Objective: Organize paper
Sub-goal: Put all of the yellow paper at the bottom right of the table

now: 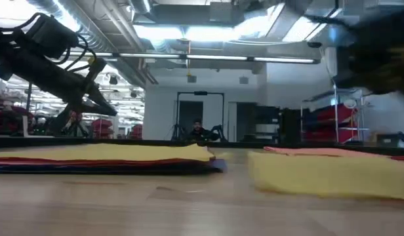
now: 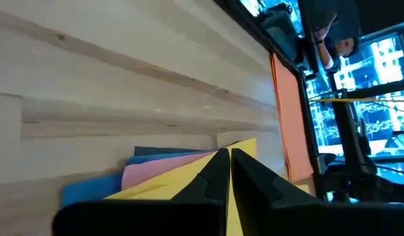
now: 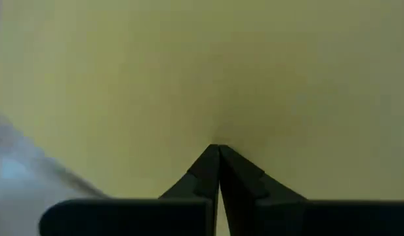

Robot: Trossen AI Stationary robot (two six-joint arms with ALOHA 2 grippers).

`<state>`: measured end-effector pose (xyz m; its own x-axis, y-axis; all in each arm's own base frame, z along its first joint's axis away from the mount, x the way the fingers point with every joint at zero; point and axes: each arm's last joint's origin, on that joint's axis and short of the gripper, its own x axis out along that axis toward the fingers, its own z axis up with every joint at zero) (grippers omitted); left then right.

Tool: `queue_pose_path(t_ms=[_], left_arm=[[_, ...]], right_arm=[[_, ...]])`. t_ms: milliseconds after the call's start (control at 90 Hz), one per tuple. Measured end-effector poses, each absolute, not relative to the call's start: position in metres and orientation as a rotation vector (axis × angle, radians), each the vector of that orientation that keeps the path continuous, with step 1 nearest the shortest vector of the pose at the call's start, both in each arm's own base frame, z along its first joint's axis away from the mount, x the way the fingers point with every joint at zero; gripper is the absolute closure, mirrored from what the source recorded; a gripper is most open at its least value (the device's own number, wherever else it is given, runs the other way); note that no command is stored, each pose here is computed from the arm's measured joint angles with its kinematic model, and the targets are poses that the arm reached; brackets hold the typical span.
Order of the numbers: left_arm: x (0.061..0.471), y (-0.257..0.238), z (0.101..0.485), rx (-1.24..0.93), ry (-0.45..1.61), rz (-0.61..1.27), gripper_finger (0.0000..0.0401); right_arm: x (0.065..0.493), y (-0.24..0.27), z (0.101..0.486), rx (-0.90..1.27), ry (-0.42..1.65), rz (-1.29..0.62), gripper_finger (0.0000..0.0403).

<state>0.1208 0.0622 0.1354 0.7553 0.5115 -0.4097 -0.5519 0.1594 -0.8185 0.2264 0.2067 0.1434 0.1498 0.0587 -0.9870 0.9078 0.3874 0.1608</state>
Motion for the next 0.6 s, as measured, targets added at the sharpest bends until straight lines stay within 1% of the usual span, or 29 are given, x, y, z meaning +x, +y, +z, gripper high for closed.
queue_pose_path(t_ms=[100, 189, 244, 333, 389, 489, 600], left_arm=[[0.121, 0.062, 0.135, -1.181, 0.044, 0.76, 0.0401], [0.121, 0.062, 0.135, -1.177, 0.05, 0.762, 0.0401], [0.121, 0.062, 0.135, -1.176, 0.052, 0.763, 0.0401], [0.12, 0.062, 0.135, -1.166, 0.056, 0.762, 0.0401], [0.12, 0.062, 0.135, -1.162, 0.058, 0.761, 0.0401], [0.12, 0.062, 0.134, -1.157, 0.068, 0.765, 0.0401], [0.119, 0.062, 0.132, -1.148, 0.09, 0.775, 0.0401]], right_arm=[[0.205, 0.212, 0.151, 0.95, 1.364, -0.826, 0.0403], [0.192, 0.216, 0.157, 0.954, 1.372, -0.869, 0.0403], [0.188, 0.218, 0.164, 1.007, 1.307, -0.886, 0.0403], [0.187, 0.218, 0.173, 1.108, 1.101, -0.919, 0.0403], [0.192, 0.216, 0.174, 1.124, 1.034, -0.907, 0.0403], [0.204, 0.211, 0.17, 1.131, 0.948, -0.912, 0.0403], [0.215, 0.207, 0.159, 1.082, 0.969, -0.908, 0.0403]])
